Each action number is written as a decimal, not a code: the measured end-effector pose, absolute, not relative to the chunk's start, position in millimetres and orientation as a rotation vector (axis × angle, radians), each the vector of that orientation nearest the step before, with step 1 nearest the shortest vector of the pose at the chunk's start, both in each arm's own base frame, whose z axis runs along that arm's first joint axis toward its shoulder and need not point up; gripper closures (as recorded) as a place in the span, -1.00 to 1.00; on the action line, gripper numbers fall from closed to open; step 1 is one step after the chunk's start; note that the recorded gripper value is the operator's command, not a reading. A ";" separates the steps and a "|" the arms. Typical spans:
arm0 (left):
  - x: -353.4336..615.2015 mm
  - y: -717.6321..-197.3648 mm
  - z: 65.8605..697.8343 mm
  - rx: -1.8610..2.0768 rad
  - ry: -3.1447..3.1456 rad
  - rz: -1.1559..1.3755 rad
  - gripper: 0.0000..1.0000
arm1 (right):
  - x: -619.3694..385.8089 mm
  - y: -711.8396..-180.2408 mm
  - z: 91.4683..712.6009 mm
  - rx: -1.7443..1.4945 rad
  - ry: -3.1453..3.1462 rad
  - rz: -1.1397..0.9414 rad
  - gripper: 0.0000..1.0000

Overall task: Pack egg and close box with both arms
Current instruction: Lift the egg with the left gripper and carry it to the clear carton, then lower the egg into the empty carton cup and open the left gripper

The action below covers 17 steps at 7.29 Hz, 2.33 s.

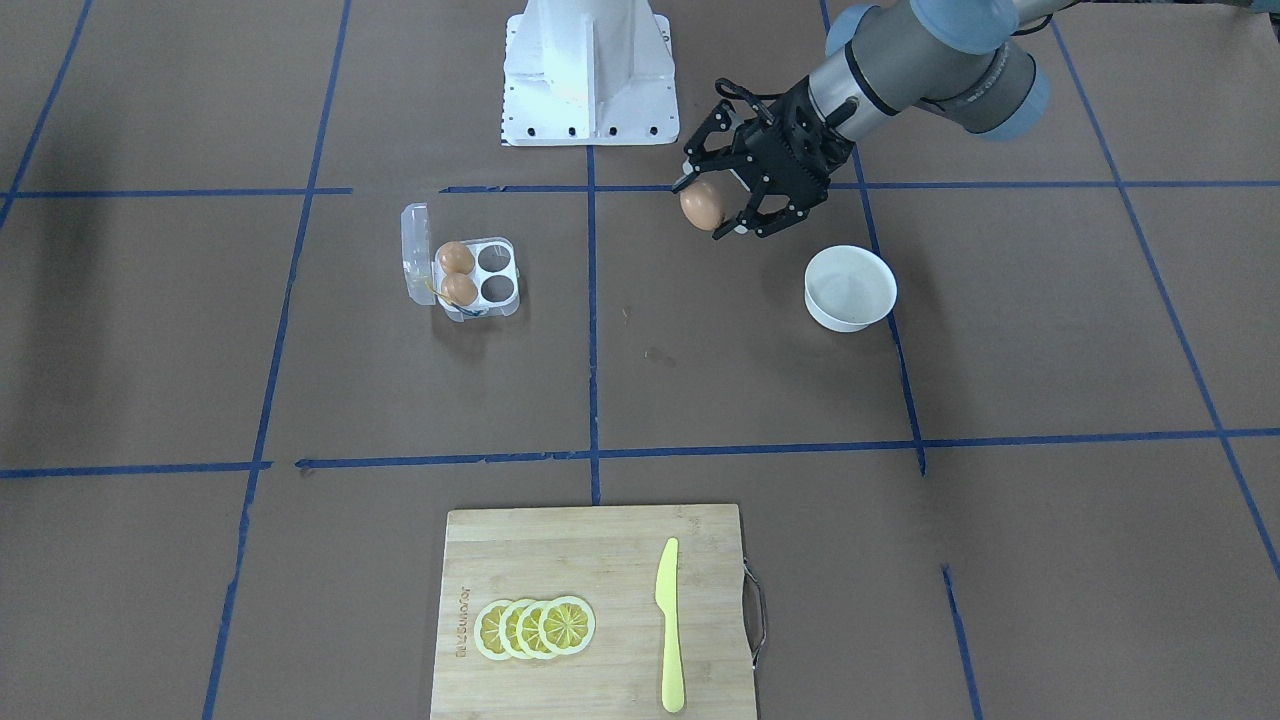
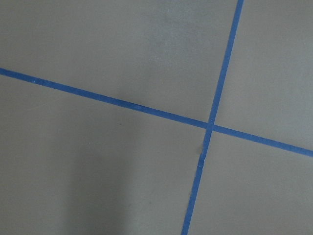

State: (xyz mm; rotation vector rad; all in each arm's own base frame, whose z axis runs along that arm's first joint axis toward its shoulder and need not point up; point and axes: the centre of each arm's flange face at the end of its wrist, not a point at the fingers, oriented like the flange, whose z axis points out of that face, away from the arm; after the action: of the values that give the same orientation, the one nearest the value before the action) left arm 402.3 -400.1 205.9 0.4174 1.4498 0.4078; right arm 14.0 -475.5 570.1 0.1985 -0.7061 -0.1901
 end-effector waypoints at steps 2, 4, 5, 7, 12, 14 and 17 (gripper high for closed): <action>422.7 -381.1 181.2 0.370 1.600 0.276 0.38 | 14.0 -475.5 570.8 0.198 -0.706 -0.190 -1.00; 461.1 -354.5 178.5 0.375 1.745 0.066 0.37 | 14.1 -474.9 571.6 0.196 -0.706 -0.190 -1.00; 492.9 -328.6 176.1 0.383 1.810 -0.045 0.37 | 14.1 -474.6 571.6 0.196 -0.706 -0.190 -1.00; 557.2 -271.3 169.9 0.367 1.859 -0.299 0.37 | 14.3 -474.1 571.0 0.198 -0.706 -0.191 -1.00; 612.6 -261.2 174.2 0.378 1.803 -0.458 0.37 | 15.0 -473.6 570.2 0.199 -0.706 -0.189 -1.00; 612.6 -272.0 174.0 0.376 1.800 -0.470 0.37 | 15.0 -473.6 570.5 0.199 -0.706 -0.189 -1.00; 622.6 -292.6 177.9 0.319 1.791 -0.476 0.37 | 15.0 -473.6 571.8 0.196 -0.706 -0.189 -1.00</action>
State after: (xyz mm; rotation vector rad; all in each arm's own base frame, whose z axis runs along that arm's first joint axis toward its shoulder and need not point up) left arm 622.6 -292.6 177.9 0.3193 1.7906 -0.4763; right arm 15.0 -473.6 571.8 0.1962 -0.7056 -0.1888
